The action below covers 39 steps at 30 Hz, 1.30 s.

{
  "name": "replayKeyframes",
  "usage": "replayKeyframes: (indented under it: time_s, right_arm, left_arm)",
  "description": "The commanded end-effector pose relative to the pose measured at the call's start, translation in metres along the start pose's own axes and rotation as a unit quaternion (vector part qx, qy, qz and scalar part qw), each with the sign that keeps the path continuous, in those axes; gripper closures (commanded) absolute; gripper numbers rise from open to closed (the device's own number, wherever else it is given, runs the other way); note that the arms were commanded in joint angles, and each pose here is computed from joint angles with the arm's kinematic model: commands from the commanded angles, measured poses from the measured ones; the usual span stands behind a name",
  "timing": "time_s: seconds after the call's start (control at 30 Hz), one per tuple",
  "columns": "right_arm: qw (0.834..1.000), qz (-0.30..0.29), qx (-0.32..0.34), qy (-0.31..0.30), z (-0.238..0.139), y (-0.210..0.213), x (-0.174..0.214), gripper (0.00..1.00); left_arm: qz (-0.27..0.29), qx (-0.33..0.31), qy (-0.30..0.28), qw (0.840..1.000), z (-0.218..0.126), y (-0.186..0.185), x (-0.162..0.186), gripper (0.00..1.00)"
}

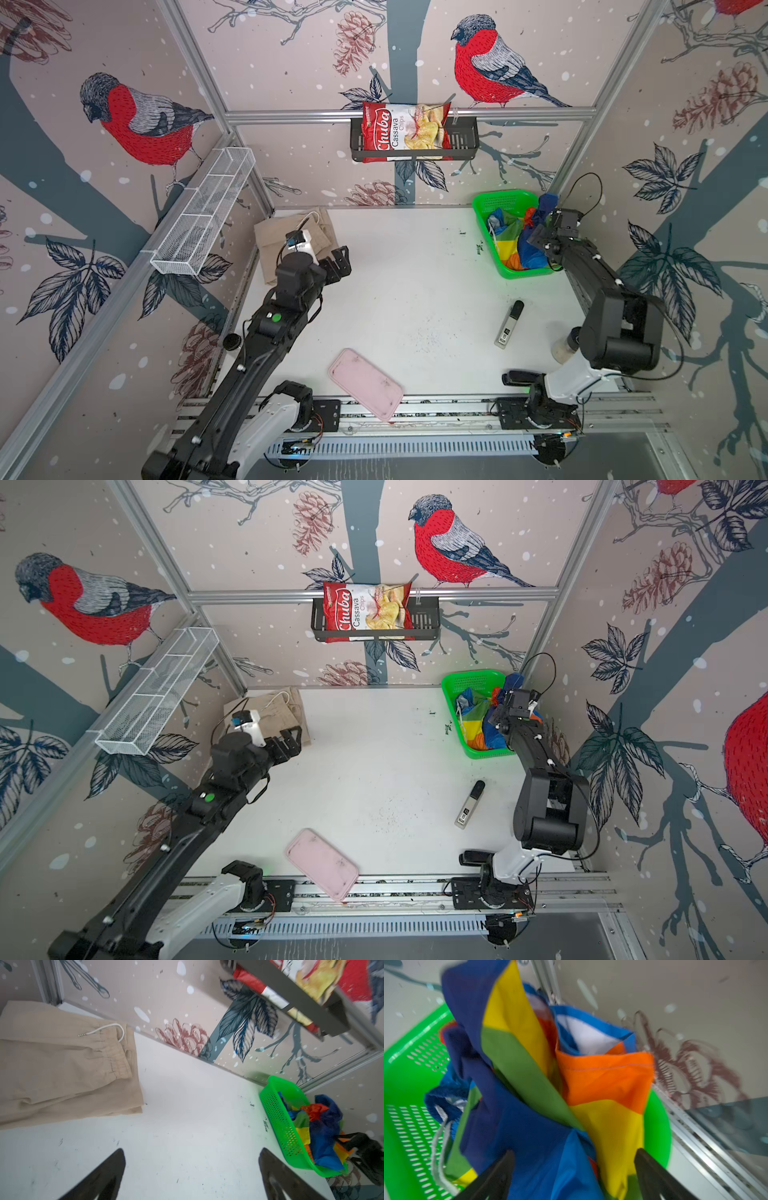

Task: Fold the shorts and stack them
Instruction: 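Release the bundle with the left gripper while the right reaches into the basket, then grasp the rainbow shorts in the green basket with the right gripper and lift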

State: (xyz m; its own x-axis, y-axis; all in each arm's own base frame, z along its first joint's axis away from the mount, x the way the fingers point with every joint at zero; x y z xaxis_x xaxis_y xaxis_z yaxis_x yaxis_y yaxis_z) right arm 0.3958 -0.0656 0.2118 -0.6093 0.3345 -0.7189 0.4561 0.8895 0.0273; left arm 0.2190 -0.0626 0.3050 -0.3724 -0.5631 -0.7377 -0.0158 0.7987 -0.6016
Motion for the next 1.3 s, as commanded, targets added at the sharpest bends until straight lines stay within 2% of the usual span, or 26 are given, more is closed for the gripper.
replayKeyframes:
  time_s: [0.0, 0.07, 0.1, 0.13, 0.17, 0.23, 0.33, 0.43, 0.5, 0.67, 0.73, 0.77, 0.8, 0.83, 0.9, 0.93, 0.97, 1.07, 1.27]
  right_arm:
    - [0.998, -0.021, -0.053, -0.011, 0.011, 0.015, -0.002, 0.17]
    - [0.996, -0.035, -0.076, -0.010, 0.013, 0.024, -0.003, 0.24]
    - [0.996, -0.036, -0.085, -0.011, 0.013, 0.027, -0.005, 0.32]
    - [0.995, -0.037, -0.096, -0.011, 0.011, 0.029, -0.009, 0.49]
    - [0.994, -0.035, -0.102, -0.015, 0.007, 0.031, -0.015, 0.74]
    - [0.994, -0.029, -0.104, -0.029, -0.006, 0.033, -0.030, 0.99]
    - [0.990, -0.026, -0.113, -0.082, -0.047, 0.042, -0.065, 1.00]
    - [0.980, -0.026, -0.113, -0.158, -0.107, 0.056, -0.101, 1.00]
    - [0.969, -0.029, -0.114, -0.219, -0.152, 0.069, -0.116, 1.00]
    - [0.923, -0.037, -0.137, -0.358, -0.275, 0.104, -0.133, 1.00]
    - [0.912, -0.039, -0.134, -0.386, -0.302, 0.111, -0.136, 1.00]
    - [0.913, -0.040, -0.130, -0.384, -0.304, 0.113, -0.138, 1.00]
    - [0.918, -0.041, -0.121, -0.377, -0.302, 0.114, -0.138, 0.99]
    - [0.924, -0.045, -0.104, -0.364, -0.294, 0.115, -0.136, 0.90]
    - [0.938, -0.056, -0.065, -0.336, -0.269, 0.115, -0.127, 0.63]
    - [0.945, -0.064, -0.054, -0.316, -0.254, 0.115, -0.121, 0.43]
    - [0.951, -0.068, -0.049, -0.296, -0.239, 0.113, -0.116, 0.27]
    - [0.968, -0.069, -0.038, -0.238, -0.193, 0.101, -0.100, 0.03]
    - [0.990, -0.047, -0.010, -0.136, -0.100, 0.063, -0.052, 0.00]
  left_arm:
    - [-0.034, 0.061, -0.045, 0.997, -0.016, -0.004, -0.002, 0.02]
    - [-0.046, 0.059, -0.059, 0.995, -0.022, 0.000, -0.002, 0.02]
    - [-0.041, 0.062, -0.062, 0.995, -0.023, 0.000, -0.002, 0.02]
    - [-0.035, 0.066, -0.062, 0.995, -0.024, 0.000, -0.001, 0.02]
    - [-0.031, 0.068, -0.059, 0.995, -0.023, 0.000, -0.001, 0.02]
    - [-0.031, 0.061, -0.048, 0.996, -0.019, 0.001, 0.002, 0.02]
    - [-0.045, 0.035, -0.029, 0.998, -0.008, 0.008, 0.010, 0.03]
    - [-0.049, 0.029, -0.016, 0.998, -0.001, 0.011, 0.015, 0.03]
    - [-0.051, 0.031, -0.008, 0.998, 0.004, 0.011, 0.017, 0.02]
    - [-0.057, 0.026, 0.022, 0.998, 0.015, 0.012, 0.022, 0.02]
    - [-0.057, 0.032, 0.032, 0.997, 0.017, 0.010, 0.023, 0.02]
    - [-0.056, 0.033, 0.035, 0.997, 0.018, 0.010, 0.023, 0.02]
    - [-0.056, 0.033, 0.037, 0.997, 0.019, 0.009, 0.023, 0.03]
    - [-0.056, 0.034, 0.039, 0.997, 0.019, 0.009, 0.023, 0.03]
    - [-0.056, 0.037, 0.040, 0.997, 0.018, 0.009, 0.024, 0.03]
    - [-0.056, 0.038, 0.041, 0.997, 0.017, 0.010, 0.025, 0.03]
    - [-0.055, 0.038, 0.039, 0.997, 0.016, 0.010, 0.024, 0.03]
    - [-0.053, 0.033, 0.036, 0.997, 0.014, 0.012, 0.025, 0.03]
    - [-0.059, 0.024, 0.045, 0.997, 0.019, 0.016, 0.030, 0.03]
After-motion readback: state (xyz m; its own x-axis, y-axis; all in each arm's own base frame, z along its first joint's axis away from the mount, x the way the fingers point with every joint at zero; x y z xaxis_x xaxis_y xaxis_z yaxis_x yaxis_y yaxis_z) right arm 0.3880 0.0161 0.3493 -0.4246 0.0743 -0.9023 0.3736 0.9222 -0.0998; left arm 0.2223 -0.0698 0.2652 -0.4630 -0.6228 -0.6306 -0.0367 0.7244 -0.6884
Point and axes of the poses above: each gripper's point midway between its finger pads, its own z axis out along the fingers, its own y axis along the line the jaws close on, x = y × z, the point moved 9 cm from there along -z, back along the fingers, and after that the axes turned 8 degrees about -z, right-handed, at the moved point
